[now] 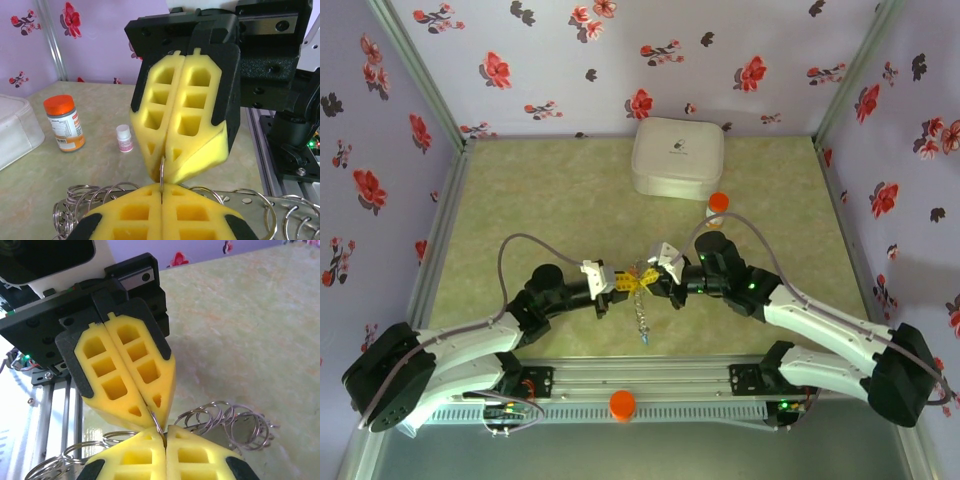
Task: Put the keys on the keyring
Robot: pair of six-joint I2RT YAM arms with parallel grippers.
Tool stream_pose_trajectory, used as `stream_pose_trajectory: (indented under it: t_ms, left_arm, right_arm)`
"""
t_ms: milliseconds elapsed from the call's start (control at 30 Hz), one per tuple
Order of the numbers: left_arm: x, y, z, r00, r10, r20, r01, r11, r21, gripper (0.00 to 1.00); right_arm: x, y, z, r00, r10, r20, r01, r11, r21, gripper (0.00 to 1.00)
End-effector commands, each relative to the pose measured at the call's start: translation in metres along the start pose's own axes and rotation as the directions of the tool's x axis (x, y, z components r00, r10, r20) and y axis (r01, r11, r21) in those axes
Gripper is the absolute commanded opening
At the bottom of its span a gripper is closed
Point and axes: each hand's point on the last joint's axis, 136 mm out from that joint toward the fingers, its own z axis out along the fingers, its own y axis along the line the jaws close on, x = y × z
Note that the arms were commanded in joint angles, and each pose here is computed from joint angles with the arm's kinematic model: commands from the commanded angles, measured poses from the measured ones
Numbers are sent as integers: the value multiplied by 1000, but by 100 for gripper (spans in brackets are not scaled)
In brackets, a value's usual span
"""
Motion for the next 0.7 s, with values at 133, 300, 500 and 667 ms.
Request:
stream_pose_trajectory:
  t_ms: [133, 300, 500, 667]
  left_arm:
    - [-8, 4, 6, 994, 73, -82, -72, 997, 6, 32]
    - [1, 0, 9, 975, 119, -187, -111, 992, 55, 20]
    - [-2, -3, 11, 972, 129, -194, -116, 990, 77, 18]
    - [-5, -5, 14, 972, 134, -191, -118, 988, 97, 10]
  right_arm:
    - [-9, 8, -15, 974, -172, -145, 164, 984, -67, 0]
    - [3, 12, -19, 915, -268, -301, 237, 962, -137, 0]
    - [5, 12, -15, 862, -342, -374, 292, 938, -186, 0]
    - [2, 17, -10, 841, -379, -386, 313, 923, -225, 0]
